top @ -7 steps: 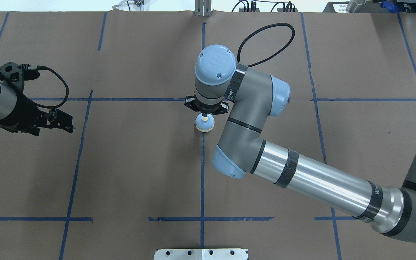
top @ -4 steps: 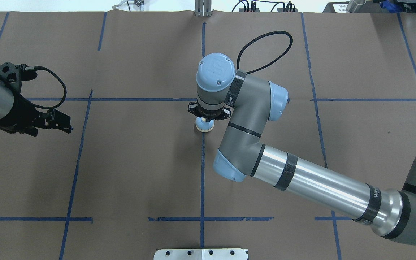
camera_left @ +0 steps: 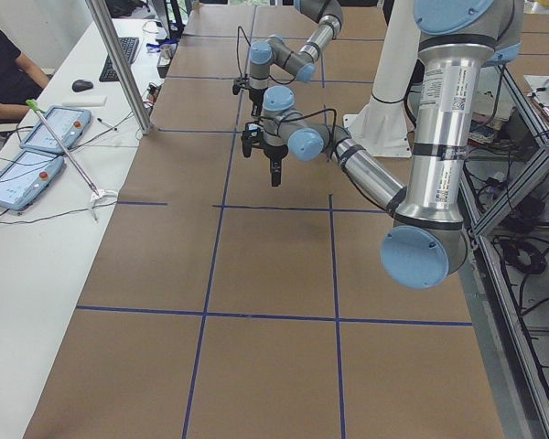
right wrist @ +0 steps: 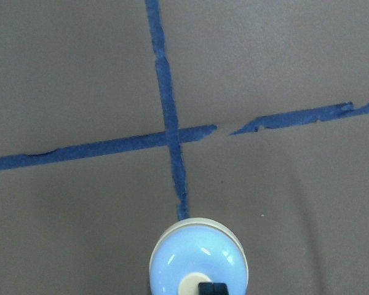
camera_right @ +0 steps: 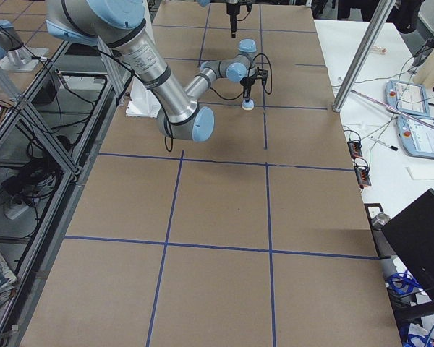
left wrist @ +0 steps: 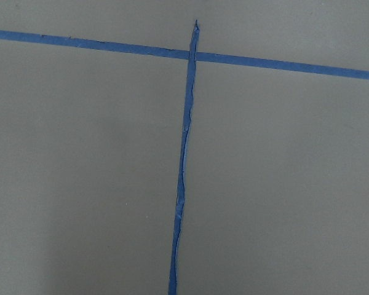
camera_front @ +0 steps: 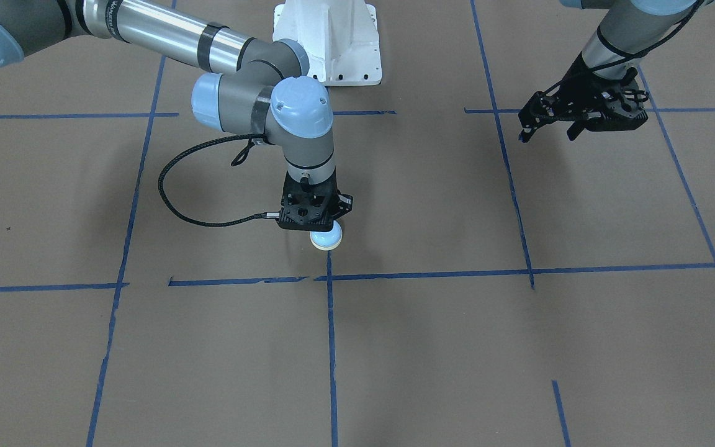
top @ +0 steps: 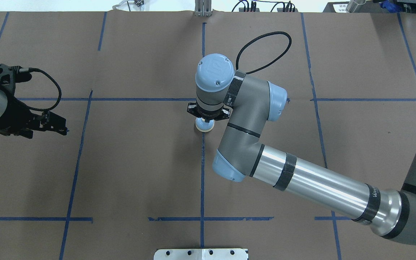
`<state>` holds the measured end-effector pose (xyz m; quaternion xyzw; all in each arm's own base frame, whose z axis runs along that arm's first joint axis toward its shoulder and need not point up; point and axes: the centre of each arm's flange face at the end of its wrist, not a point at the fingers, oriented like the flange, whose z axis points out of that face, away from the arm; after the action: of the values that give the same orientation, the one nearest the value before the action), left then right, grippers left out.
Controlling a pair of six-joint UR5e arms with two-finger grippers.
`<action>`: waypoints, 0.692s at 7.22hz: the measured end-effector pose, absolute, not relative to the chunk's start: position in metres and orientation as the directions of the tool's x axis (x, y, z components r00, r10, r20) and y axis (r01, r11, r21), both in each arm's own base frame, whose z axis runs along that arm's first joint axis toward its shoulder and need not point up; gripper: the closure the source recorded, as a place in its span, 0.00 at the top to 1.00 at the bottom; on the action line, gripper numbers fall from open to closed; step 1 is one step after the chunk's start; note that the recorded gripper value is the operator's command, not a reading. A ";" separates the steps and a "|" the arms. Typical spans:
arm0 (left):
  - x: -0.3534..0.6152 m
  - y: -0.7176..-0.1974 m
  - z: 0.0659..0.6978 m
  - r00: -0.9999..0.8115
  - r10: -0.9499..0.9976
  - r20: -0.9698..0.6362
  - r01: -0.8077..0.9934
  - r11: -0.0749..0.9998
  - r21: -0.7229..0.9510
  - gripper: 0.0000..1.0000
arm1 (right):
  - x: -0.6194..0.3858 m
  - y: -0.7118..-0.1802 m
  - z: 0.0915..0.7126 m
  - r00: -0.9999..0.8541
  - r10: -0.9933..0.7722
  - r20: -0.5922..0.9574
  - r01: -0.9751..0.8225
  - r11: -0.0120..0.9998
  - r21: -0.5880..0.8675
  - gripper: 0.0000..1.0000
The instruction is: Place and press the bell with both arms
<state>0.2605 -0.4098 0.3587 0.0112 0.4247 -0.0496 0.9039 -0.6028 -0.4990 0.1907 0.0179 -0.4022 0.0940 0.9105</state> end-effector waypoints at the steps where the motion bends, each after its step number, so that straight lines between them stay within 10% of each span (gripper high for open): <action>1: 0.260 -0.410 0.358 0.634 -0.079 -0.769 0.099 0.995 -0.021 1.00 | -0.590 -0.503 0.180 0.637 0.158 0.754 -0.187 0.981 -0.047 0.00; 4: 0.257 -0.408 0.366 0.642 -0.073 -0.763 0.091 0.996 -0.018 1.00 | -0.470 -0.515 0.191 0.539 0.173 0.824 -0.186 0.979 -0.084 0.04; 5: 0.252 -0.406 0.374 0.652 -0.046 -0.757 0.072 0.997 0.002 1.00 | -0.419 -0.507 0.219 0.529 0.154 0.835 -0.171 0.983 -0.073 0.32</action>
<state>0.2517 -0.4064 0.3736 0.0161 0.4157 -0.0324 0.9088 -0.4185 -0.5069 0.2191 0.0086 -0.4764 0.0929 0.8743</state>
